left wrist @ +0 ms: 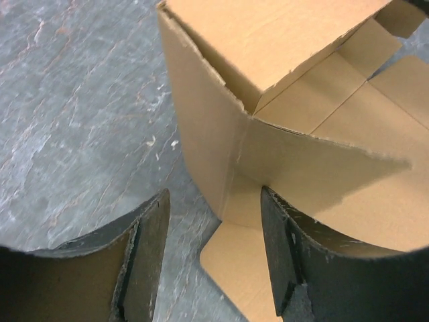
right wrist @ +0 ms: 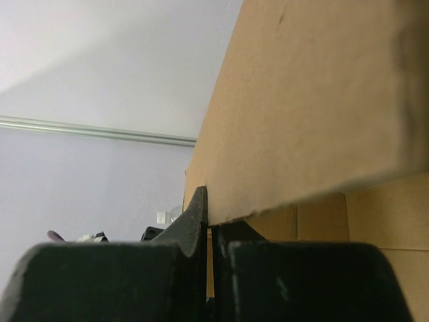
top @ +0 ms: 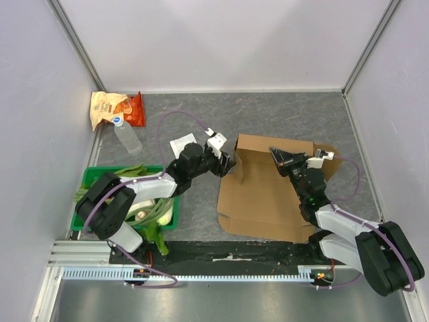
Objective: Fold the paper box
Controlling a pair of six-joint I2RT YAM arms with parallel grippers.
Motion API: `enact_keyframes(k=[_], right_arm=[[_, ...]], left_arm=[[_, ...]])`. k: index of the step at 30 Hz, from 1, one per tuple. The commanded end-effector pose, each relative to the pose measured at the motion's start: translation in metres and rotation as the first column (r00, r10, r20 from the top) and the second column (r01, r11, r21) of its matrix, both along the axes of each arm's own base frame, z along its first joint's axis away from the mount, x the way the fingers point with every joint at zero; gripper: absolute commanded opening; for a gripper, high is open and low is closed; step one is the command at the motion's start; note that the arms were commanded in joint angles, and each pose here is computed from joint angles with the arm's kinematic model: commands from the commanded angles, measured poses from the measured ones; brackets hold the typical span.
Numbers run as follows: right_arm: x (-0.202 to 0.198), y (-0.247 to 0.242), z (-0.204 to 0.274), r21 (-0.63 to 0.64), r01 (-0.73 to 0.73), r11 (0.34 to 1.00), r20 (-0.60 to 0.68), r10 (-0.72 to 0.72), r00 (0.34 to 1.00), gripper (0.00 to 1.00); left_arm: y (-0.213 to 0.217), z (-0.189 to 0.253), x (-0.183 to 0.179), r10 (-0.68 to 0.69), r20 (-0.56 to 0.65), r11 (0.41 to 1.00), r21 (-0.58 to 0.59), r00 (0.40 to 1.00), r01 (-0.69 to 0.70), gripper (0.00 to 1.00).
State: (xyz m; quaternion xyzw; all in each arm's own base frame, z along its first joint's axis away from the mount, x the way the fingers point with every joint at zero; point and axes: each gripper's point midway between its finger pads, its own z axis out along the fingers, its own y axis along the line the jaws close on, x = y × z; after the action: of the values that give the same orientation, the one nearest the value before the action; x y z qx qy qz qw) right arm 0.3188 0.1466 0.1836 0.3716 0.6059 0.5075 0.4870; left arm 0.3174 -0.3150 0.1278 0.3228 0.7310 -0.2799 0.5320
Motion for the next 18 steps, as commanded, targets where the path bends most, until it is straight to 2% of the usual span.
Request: enact_keyframes(k=[1,4,6,11,15,17,18], right_arm=[[-0.002,0.005,-0.014,-0.035,-0.034,0.999,-0.050,0.032,0.998,0.00],[-0.001,0.008,-0.012,-0.026,-0.044,0.999,-0.049,0.043,0.998,0.00],[-0.001,0.008,-0.012,-0.016,-0.043,0.999,-0.055,0.043,0.998,0.00],[-0.003,0.008,-0.017,-0.008,-0.043,0.999,-0.064,0.042,0.997,0.00],[-0.002,0.008,-0.014,-0.009,-0.043,0.999,-0.061,0.042,0.997,0.00],[-0.001,0.008,-0.011,-0.012,-0.043,0.999,-0.056,0.042,0.998,0.00],[-0.001,0.009,-0.011,-0.013,-0.045,0.999,-0.060,0.044,0.997,0.00]], left_arm=[[-0.026,0.025,0.015,-0.029,0.155,0.996,-0.075,0.988,0.041,0.61],[-0.029,0.035,0.022,0.040,0.217,0.989,-0.146,0.975,-0.008,0.53],[-0.037,0.033,0.021,0.037,0.232,0.987,-0.161,0.972,0.001,0.49],[-0.038,0.034,0.028,0.139,0.301,0.982,-0.163,0.944,-0.093,0.53],[-0.031,0.029,0.034,0.211,0.344,0.972,-0.174,0.915,-0.159,0.35],[-0.031,0.035,0.037,0.221,0.379,0.970,-0.184,0.899,-0.161,0.41],[-0.031,0.032,0.038,0.216,0.384,0.972,-0.172,0.898,-0.160,0.48]])
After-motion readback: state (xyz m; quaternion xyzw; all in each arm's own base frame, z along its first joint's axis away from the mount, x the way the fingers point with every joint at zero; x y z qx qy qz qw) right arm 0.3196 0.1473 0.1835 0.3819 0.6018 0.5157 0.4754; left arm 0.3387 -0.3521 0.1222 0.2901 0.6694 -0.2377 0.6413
